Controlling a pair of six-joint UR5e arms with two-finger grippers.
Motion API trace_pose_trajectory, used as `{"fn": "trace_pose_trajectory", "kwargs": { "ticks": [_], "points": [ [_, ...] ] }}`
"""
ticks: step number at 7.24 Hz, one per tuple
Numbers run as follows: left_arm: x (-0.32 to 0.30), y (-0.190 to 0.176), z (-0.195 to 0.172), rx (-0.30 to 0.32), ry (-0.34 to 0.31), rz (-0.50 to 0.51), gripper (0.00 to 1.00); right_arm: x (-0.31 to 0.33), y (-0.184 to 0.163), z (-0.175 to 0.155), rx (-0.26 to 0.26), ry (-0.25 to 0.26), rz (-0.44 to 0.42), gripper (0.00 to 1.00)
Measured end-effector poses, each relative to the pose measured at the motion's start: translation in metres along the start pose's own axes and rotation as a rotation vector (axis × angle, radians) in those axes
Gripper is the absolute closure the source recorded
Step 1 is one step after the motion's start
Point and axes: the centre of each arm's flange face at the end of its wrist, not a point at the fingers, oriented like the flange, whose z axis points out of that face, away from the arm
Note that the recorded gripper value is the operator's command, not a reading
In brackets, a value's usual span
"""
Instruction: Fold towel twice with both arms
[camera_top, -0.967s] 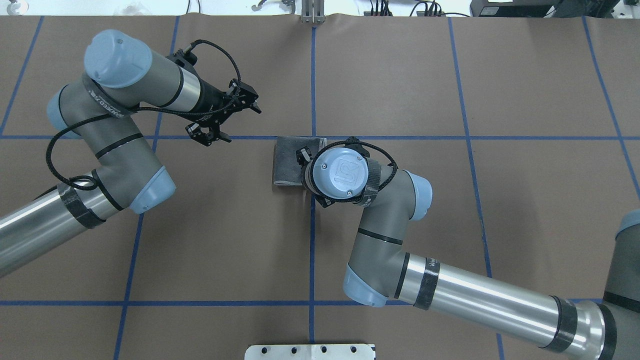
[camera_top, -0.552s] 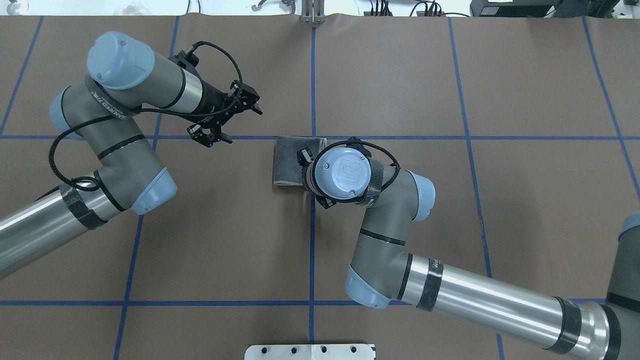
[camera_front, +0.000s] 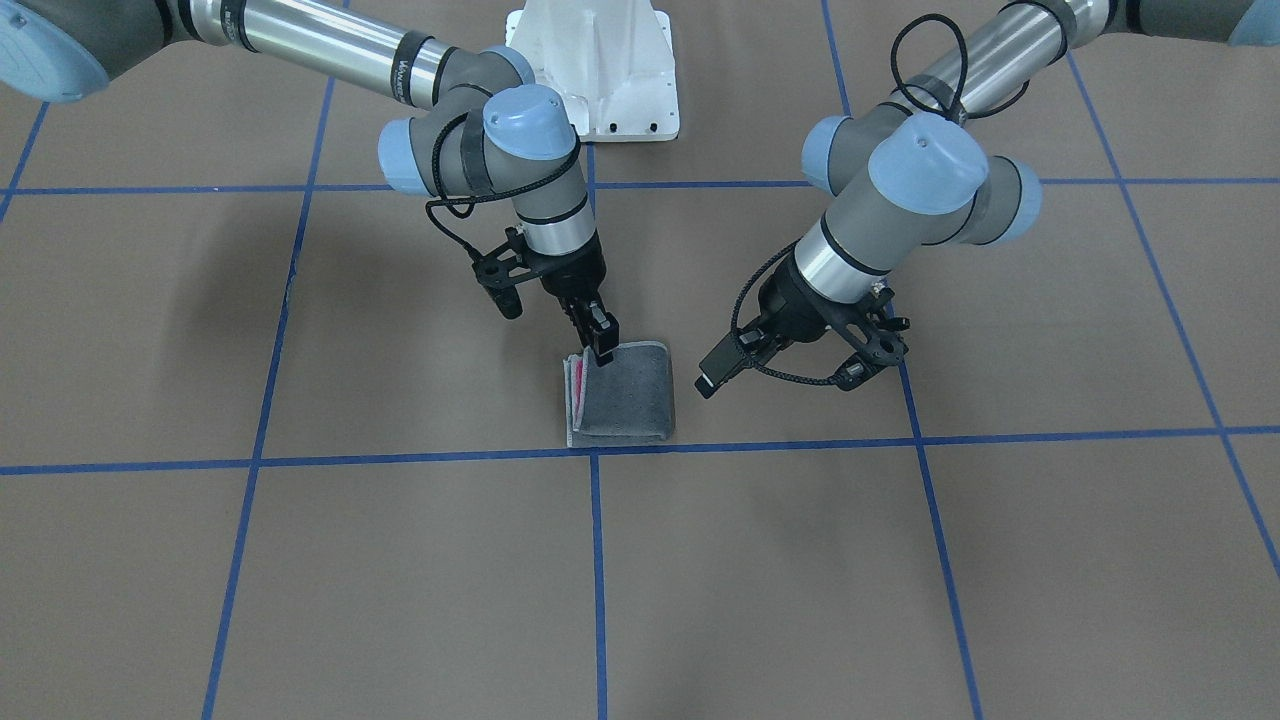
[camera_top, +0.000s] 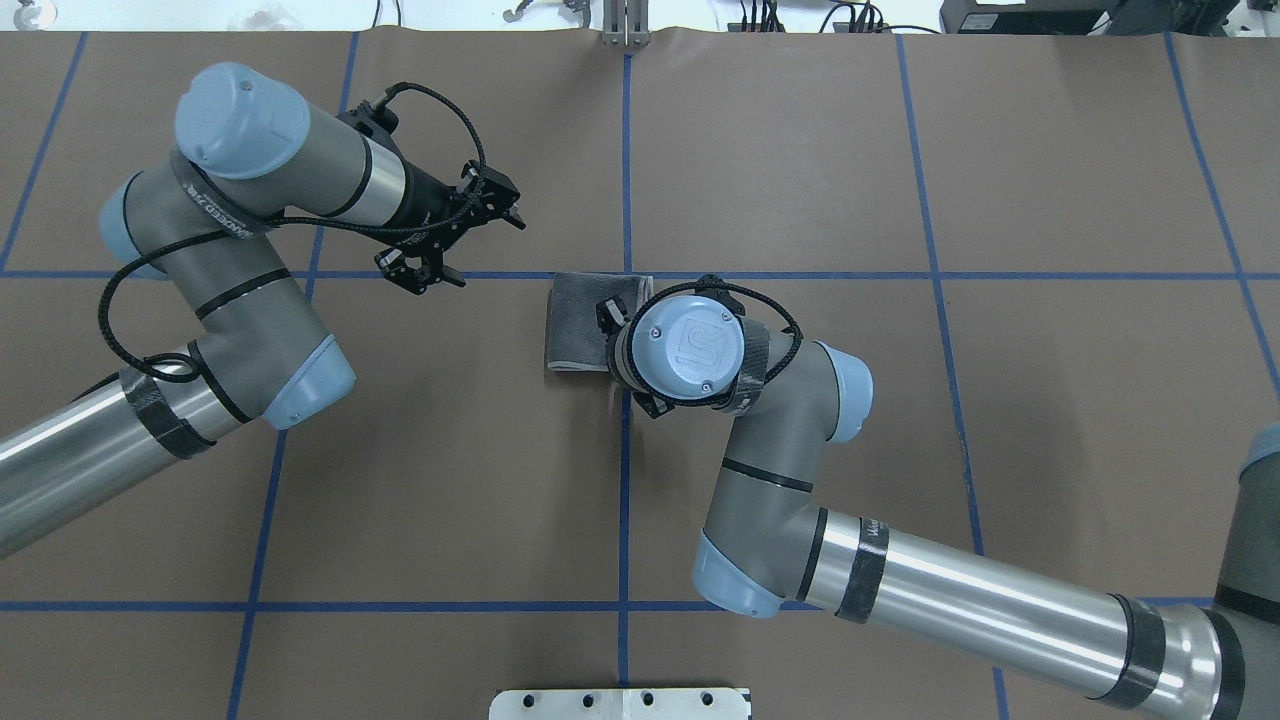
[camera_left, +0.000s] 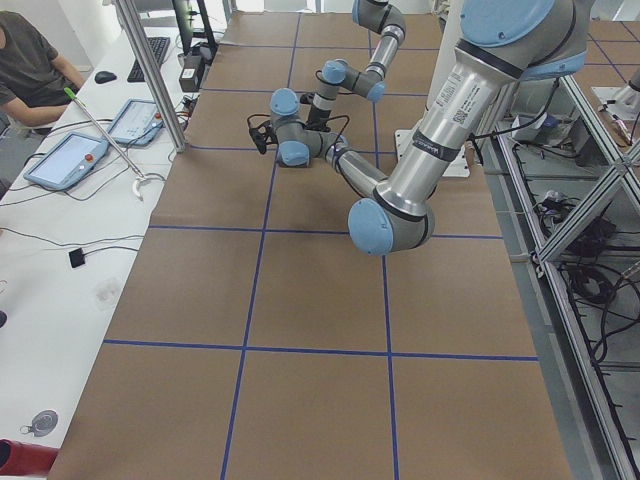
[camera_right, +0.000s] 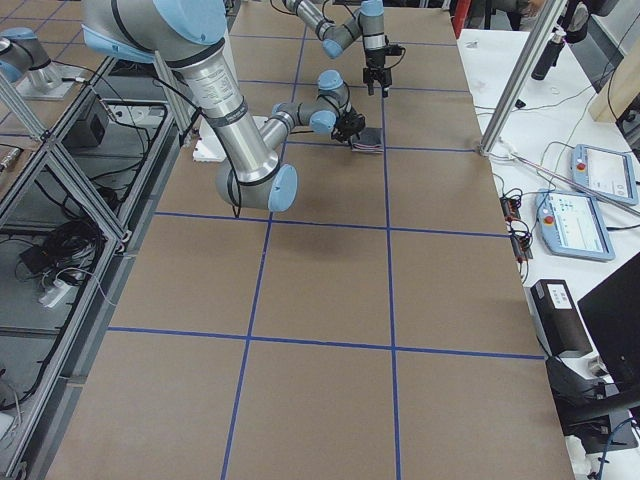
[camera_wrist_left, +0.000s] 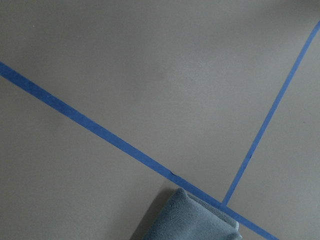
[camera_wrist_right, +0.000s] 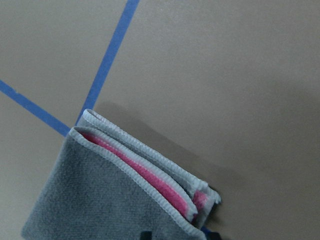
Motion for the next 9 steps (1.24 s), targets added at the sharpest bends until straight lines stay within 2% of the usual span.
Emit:
{"fn": "trace_pose_trajectory", "kwargs": {
  "ticks": [1, 4, 6, 8, 9],
  "points": [
    [0.0003, 0.0002, -0.0001, 0.0, 0.001, 0.0, 0.01, 0.0001, -0.0001, 0.0001, 0.0, 0.0, 0.0, 0.73],
    [0.0001, -0.0001, 0.0002, 0.0, 0.0, -0.001, 0.01, 0.0031, -0.003, -0.0052, -0.005, -0.004, -0.001, 0.73],
    [0.0004, -0.0001, 0.0004, 0.0, 0.0, -0.001, 0.01, 0.0054, -0.0052, -0.0074, -0.008, -0.006, -0.002, 0.76],
    [0.0005, 0.0001, 0.0006, 0.0, -0.001, -0.001, 0.01, 0.0051, -0.0048, -0.0079, -0.009, -0.007, -0.001, 0.96],
    [0.0004, 0.0003, 0.0011, 0.0, -0.002, -0.002, 0.01, 0.0049, -0.0046, -0.008, -0.009, -0.007, -0.001, 0.97]
  ]
}}
